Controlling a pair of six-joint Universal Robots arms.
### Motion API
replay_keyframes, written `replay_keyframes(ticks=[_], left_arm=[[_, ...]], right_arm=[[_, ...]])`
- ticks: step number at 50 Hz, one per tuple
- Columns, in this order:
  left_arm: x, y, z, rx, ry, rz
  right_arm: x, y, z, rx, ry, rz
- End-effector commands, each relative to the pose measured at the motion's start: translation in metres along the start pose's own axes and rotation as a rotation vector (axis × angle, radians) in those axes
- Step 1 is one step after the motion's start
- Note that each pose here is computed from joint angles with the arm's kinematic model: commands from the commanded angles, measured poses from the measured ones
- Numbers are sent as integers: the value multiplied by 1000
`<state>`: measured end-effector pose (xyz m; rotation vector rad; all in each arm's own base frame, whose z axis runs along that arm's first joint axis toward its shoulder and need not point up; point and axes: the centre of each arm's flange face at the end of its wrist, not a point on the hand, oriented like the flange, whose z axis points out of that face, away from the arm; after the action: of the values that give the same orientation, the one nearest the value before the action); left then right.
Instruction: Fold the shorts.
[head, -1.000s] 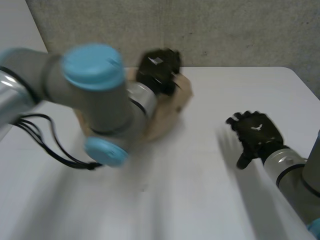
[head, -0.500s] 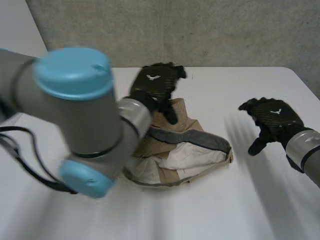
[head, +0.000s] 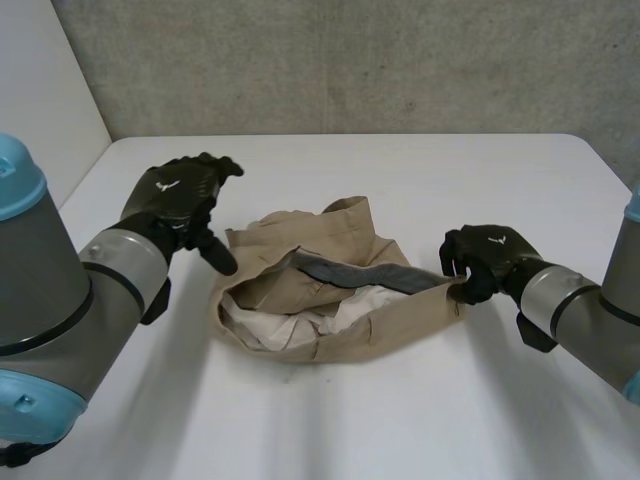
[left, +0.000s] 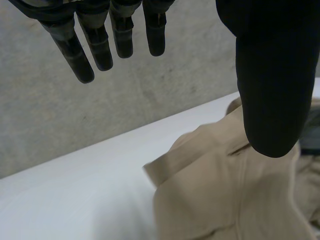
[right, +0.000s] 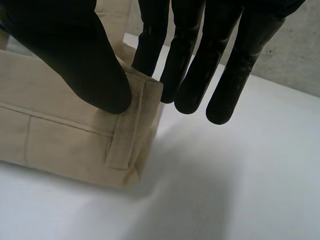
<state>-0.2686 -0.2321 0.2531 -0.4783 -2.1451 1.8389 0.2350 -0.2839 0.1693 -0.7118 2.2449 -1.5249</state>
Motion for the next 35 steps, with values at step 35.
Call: replay_keyframes(ticks=[35], left_arm=[[-35,40,3,-63,-104,-20]], right_arm=[[65,-94,79,426,462,-553]])
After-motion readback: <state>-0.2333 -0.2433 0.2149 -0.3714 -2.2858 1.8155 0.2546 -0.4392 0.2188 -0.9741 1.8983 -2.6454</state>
